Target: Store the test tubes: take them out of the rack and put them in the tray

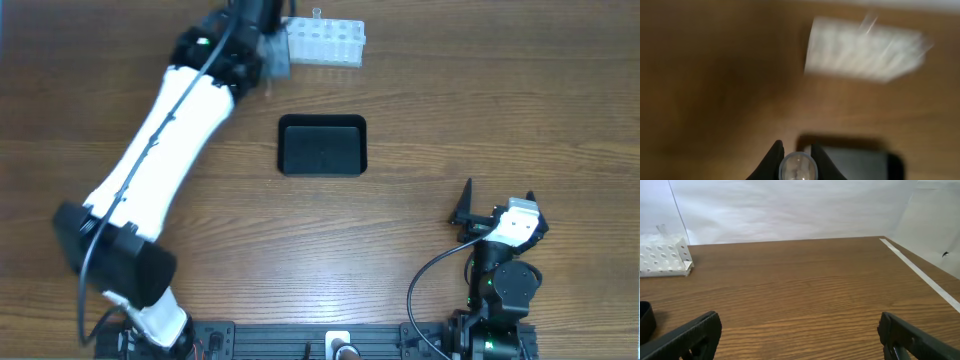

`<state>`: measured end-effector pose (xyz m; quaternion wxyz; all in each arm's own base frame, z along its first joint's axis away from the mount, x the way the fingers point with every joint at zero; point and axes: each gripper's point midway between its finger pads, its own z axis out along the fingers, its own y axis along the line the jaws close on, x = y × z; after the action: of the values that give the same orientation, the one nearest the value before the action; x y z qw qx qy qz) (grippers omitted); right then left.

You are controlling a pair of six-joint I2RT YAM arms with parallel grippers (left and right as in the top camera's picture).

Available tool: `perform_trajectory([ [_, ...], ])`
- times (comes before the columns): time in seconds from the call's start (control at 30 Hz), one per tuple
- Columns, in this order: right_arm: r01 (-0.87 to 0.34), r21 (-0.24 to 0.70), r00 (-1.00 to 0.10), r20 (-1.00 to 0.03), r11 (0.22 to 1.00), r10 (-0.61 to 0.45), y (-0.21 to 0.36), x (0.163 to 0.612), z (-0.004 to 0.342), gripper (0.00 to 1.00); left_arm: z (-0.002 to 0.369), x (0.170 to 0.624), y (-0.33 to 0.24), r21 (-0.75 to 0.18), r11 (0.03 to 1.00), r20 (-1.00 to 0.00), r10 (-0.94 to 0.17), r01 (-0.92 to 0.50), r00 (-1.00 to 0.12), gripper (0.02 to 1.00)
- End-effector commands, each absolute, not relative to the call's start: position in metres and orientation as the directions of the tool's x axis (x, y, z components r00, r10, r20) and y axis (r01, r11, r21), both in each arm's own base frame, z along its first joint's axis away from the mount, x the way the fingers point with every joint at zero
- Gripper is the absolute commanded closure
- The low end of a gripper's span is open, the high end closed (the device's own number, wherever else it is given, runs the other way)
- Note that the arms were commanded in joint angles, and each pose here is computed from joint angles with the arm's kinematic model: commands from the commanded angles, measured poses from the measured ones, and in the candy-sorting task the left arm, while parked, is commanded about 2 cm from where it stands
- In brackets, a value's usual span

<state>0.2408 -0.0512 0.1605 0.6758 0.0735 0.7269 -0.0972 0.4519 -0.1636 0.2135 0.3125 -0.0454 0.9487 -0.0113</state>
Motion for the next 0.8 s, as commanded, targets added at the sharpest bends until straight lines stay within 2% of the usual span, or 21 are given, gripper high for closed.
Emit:
perform_trajectory([
  [0.03,0.247,-0.048,-0.082,-0.996,0.968,-0.028,-0.053,0.241,0.157,0.009,0.157,0.440,-0.181,-0.024,0.990,-0.493,-0.130,-0.136,-0.860,0.915],
  [0.23,0.247,-0.048,-0.082,-0.996,0.968,-0.028,-0.053,0.241,0.157,0.009,0.124,0.437,-0.204,-0.010,0.994,-0.444,-0.099,-0.106,-0.890,0.893],
  [0.6,0.247,-0.048,-0.082,-0.996,0.968,-0.028,-0.053,0.241,0.157,0.009,0.077,0.430,-0.213,0.045,0.996,-0.363,-0.059,-0.081,-0.930,0.882],
  [0.8,0.246,-0.048,-0.082,-0.996,0.968,-0.028,-0.053,0.241,0.157,0.009,0.067,0.422,-0.211,0.062,0.995,-0.317,-0.051,-0.074,-0.947,0.879],
])
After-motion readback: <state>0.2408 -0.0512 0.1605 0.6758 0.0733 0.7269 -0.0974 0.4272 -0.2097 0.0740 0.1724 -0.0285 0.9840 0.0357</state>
